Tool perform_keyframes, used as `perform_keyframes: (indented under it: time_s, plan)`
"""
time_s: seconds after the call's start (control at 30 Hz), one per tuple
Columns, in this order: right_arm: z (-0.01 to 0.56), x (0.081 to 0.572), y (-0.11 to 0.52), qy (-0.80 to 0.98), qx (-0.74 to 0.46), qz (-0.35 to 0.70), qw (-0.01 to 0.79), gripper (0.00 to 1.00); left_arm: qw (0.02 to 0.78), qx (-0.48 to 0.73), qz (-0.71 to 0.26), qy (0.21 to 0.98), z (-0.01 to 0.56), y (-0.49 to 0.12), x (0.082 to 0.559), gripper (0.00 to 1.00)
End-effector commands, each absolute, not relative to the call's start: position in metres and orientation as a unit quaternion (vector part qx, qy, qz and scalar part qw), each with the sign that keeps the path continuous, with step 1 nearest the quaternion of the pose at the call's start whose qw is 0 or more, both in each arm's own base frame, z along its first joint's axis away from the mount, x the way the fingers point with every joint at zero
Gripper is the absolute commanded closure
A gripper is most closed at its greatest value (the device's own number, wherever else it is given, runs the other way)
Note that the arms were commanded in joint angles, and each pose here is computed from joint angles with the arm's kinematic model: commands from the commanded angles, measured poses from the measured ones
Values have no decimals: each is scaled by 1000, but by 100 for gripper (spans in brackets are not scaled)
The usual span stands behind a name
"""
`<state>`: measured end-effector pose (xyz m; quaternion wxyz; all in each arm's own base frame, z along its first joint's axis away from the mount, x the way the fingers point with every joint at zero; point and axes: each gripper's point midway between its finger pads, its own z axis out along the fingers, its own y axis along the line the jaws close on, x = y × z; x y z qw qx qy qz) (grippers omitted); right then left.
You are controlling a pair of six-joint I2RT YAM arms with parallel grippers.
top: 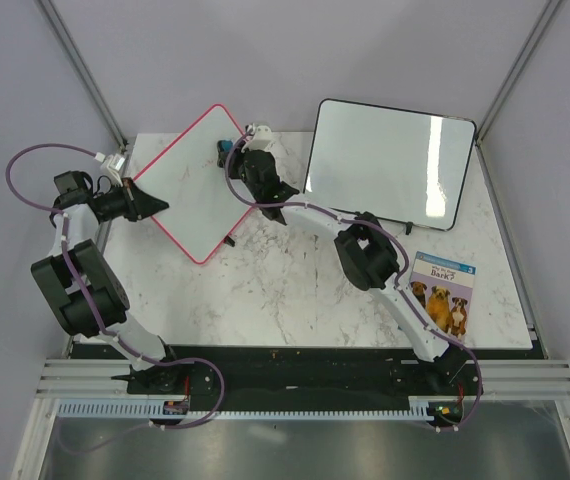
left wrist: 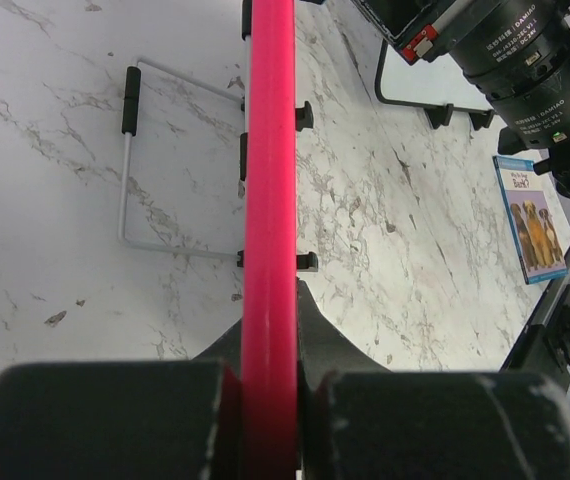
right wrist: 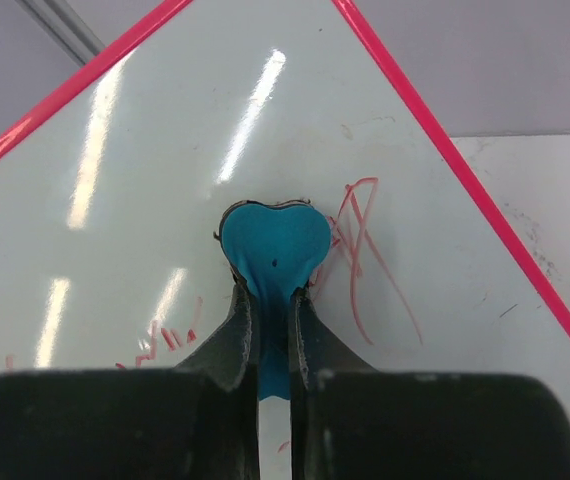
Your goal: Erase the whiteboard
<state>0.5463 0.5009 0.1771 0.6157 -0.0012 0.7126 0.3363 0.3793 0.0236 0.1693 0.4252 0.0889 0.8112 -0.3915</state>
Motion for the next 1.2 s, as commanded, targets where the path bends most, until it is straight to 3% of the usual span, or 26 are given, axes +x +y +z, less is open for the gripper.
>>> perform_keyframes:
  time_s: [0.0,0.27,0.47,0.63,0.87,1.17]
  plan:
    - [103,465,560,761,-180,323,533,100,400,168,-396,809,155,-9,354,98]
    - [137,354,631,706,-314,364,520,100,399,173,-392,811,152,-11,349,98]
    - [136,336,649,700,-325,370,518,100,398,173,-392,811,153,-11,348,98]
    - [125,382,626,728,-258,321,549,100,398,174,-390,812,153,-11,348,98]
    - [102,495,531,784,-93,265,554,100,398,175,-387,813,154,-10,348,98]
    - [85,556,452,813,-20,177,554,100,397,179,-385,814,155,-11,345,98]
